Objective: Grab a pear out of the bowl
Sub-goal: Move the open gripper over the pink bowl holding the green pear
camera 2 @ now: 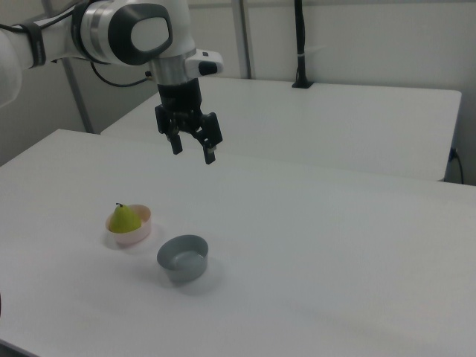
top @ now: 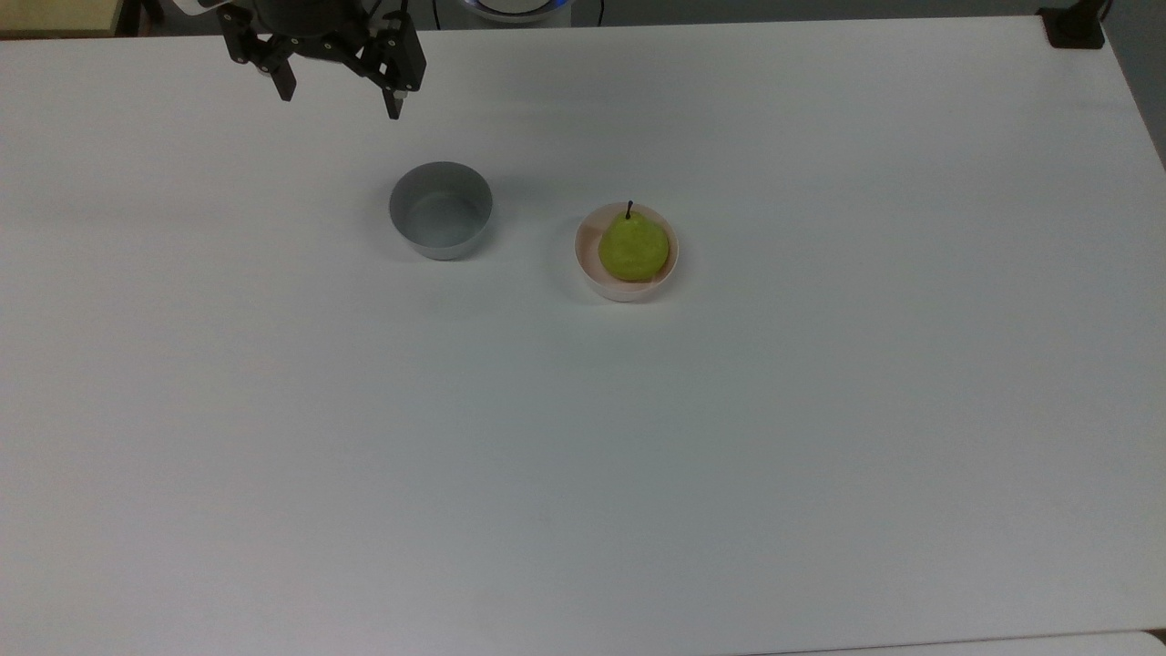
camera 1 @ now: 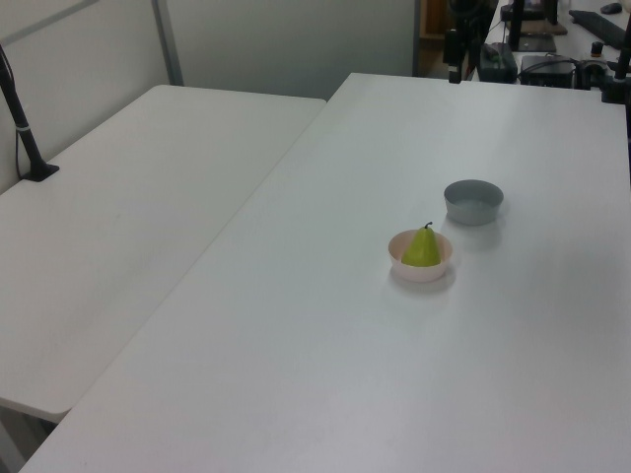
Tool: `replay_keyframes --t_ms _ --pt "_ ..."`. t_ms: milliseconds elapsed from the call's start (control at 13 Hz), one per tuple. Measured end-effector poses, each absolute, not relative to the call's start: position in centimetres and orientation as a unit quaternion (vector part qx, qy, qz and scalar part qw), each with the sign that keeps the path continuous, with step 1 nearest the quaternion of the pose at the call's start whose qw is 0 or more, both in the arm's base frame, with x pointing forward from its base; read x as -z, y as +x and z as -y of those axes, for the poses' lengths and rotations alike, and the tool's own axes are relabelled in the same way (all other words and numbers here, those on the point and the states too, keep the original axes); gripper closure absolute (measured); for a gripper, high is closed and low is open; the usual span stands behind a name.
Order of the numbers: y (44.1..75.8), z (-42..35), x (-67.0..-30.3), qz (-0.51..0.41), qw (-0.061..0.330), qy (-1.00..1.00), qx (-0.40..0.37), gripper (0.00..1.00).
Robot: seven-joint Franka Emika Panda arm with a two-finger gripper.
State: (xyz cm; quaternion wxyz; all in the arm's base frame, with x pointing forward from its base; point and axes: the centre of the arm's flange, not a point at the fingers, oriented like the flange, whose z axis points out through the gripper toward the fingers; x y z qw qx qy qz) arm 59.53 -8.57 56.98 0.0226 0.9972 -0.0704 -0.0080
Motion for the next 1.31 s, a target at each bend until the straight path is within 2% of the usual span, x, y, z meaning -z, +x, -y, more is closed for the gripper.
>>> replay_keyframes --t_ms 692,923,1077,1307 --pt "60.1 4.1 -56.6 0.032 0.022 0.999 0.010 0.00" --pt "60.3 -2.8 -55.9 -0.025 0.023 0.999 0.016 0.00" --pt "60.3 -8.2 -53.8 -0.068 0.027 0.997 0.033 0.00" --pt "60.3 -14.5 -47.3 -0.116 0.043 0.989 0.085 0.00"
